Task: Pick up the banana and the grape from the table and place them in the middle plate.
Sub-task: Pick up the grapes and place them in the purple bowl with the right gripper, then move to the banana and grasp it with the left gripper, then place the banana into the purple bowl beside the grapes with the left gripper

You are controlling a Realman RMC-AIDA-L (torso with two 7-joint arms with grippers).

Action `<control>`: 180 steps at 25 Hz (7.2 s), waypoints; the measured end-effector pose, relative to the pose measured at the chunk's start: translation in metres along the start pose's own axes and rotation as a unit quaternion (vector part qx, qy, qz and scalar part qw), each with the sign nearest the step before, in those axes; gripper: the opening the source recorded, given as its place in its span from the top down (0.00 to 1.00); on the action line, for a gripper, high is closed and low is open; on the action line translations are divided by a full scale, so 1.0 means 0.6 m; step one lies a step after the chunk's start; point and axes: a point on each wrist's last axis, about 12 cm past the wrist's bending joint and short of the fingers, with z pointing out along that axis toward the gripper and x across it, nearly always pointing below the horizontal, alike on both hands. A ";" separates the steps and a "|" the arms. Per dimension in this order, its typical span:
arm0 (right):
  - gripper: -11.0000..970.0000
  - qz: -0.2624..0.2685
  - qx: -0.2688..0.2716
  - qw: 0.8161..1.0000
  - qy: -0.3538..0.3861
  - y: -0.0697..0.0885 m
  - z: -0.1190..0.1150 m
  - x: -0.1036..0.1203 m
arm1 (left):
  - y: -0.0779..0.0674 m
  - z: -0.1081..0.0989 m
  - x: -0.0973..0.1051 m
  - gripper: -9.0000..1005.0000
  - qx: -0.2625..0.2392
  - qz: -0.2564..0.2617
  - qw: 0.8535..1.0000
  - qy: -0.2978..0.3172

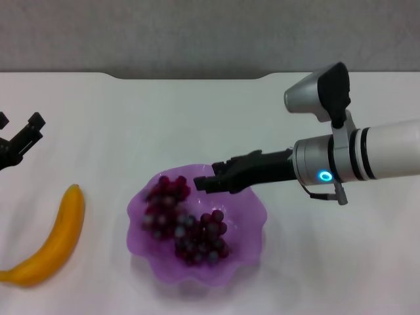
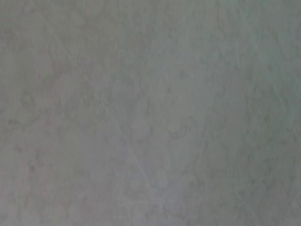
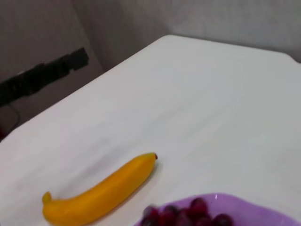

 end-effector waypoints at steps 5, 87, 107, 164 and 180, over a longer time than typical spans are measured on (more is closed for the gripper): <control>0.37 -0.001 0.003 0.999 -0.036 -0.009 -0.014 -0.036 | 0.001 0.000 0.000 0.13 -0.001 0.000 1.000 0.000; 0.99 0.082 0.461 0.849 -0.245 -0.057 -0.201 0.279 | 0.014 -0.022 -0.040 0.13 0.099 0.006 0.970 0.221; 0.99 0.081 0.450 0.858 -0.234 -0.057 -0.188 0.270 | -0.006 -0.012 0.015 0.21 0.102 0.052 0.942 0.317; 0.99 0.087 0.439 0.861 -0.242 -0.056 -0.184 0.264 | -0.002 -0.010 0.053 0.22 0.069 0.065 0.934 0.344; 0.99 0.086 0.439 0.860 -0.244 -0.057 -0.184 0.263 | -0.005 -0.006 0.056 0.48 0.074 0.069 0.932 0.347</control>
